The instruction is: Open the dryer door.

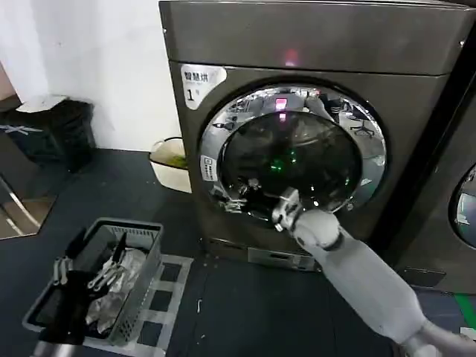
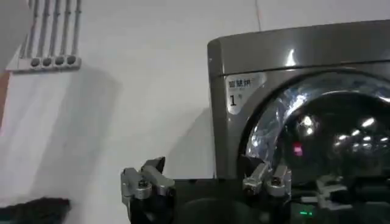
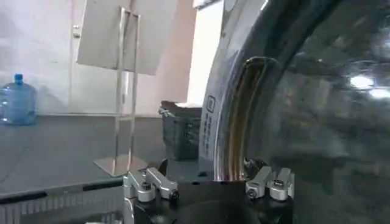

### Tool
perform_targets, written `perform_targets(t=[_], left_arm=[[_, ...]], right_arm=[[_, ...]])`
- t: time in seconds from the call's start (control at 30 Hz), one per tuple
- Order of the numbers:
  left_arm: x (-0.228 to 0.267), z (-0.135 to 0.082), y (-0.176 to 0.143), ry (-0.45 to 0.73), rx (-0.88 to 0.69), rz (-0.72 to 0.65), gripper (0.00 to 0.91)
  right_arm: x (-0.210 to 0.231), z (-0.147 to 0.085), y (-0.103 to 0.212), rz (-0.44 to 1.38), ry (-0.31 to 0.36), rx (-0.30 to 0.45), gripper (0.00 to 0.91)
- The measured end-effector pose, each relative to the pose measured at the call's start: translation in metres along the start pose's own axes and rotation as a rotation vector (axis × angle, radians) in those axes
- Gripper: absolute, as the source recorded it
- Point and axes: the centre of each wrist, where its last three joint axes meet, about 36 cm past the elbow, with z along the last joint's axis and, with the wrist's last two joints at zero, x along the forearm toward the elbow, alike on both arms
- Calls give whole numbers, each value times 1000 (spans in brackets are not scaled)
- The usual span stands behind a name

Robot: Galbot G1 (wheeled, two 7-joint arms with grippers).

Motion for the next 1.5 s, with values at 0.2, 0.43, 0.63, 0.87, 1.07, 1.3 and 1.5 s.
perform_targets(t=[0.2,0.43,0.63,0.87,1.07,1.3,1.5], left_arm=[[0,-1,-1,-5,4,0,907],[-2,-9,-1,28,14,3,907],[-11,-18,-1,96,38,-18,907],[-19,-19,13,143,114,89,907],[-32,-17,39,103,171,211,907],[-59,-11,68,37,172,256,907],[-89,-4,89,30,255,354,907]], right_arm=[[-20,-8,-2,-12,-7,-1,907],[-21,-14,-2,-73,-19,-13,907],[-7,-13,-7,-152,-23,-68,907],[18,-10,-9,-272,-20,-94,907],[41,-9,-6,-386,-34,-75,907],[66,-9,-7,-546,-31,-61,907],[88,-7,-7,-658,-19,-50,907]])
